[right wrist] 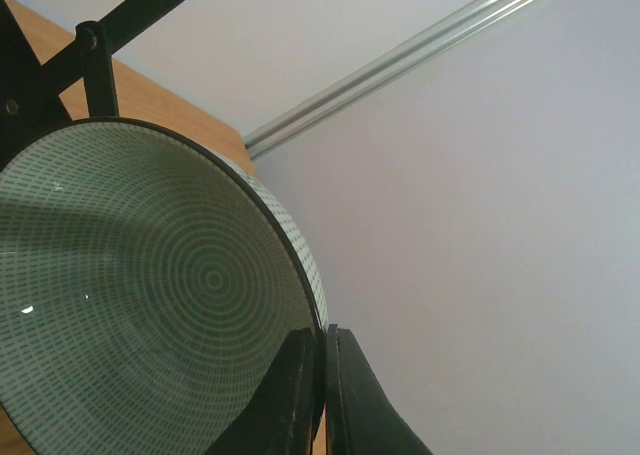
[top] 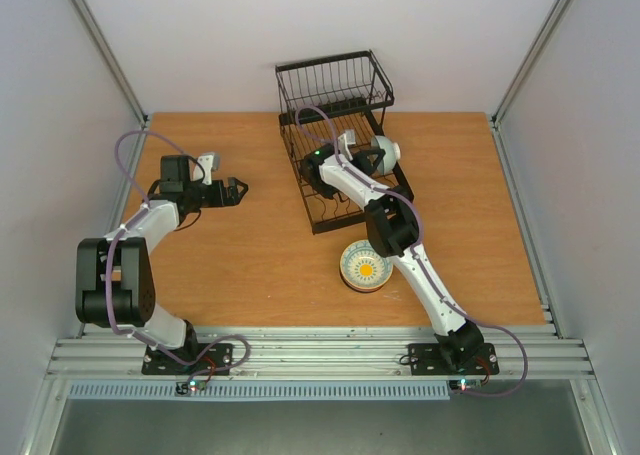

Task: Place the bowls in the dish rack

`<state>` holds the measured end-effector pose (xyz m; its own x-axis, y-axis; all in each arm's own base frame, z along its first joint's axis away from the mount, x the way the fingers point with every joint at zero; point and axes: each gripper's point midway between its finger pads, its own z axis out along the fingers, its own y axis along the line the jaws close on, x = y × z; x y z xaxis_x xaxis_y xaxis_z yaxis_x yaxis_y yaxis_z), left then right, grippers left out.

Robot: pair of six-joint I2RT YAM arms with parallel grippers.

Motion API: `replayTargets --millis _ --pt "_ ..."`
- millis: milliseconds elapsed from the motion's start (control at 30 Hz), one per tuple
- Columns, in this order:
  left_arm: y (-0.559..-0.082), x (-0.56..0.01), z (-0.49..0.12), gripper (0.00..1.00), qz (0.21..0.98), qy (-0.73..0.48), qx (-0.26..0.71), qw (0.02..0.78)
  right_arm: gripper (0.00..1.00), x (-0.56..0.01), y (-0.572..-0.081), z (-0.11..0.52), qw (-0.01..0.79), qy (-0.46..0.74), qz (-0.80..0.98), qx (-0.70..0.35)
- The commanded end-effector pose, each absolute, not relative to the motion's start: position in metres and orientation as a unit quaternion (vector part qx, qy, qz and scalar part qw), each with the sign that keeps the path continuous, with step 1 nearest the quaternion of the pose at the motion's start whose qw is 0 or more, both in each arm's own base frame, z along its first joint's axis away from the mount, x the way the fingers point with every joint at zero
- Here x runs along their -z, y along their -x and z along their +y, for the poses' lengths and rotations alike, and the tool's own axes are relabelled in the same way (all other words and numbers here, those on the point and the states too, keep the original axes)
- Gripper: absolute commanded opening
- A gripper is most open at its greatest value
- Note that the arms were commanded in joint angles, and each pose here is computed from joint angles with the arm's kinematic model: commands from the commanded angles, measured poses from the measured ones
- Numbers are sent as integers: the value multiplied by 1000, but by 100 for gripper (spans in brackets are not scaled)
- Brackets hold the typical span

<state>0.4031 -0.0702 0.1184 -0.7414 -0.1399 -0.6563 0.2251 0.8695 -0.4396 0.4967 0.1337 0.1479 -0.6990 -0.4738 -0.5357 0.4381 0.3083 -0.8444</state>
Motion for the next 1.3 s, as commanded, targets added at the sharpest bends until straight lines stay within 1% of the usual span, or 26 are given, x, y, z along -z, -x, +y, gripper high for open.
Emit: replayTargets --millis 0,367,833,1000,1267 --pt "-410 -124 -72 99 893 -30 258 366 1 -157 -494 124 376 50 688 619" --pt "-410 -122 -72 99 894 -28 260 362 1 -152 -494 126 387 40 689 612" --pt "-410 -121 -72 99 894 -29 262 361 1 -135 -486 142 389 66 688 610" --pt "-410 -122 -72 99 894 -29 261 362 1 -137 -483 141 385 71 687 612" --pt "-410 -122 -72 99 894 -27 262 362 1 -157 -459 135 381 91 686 613"
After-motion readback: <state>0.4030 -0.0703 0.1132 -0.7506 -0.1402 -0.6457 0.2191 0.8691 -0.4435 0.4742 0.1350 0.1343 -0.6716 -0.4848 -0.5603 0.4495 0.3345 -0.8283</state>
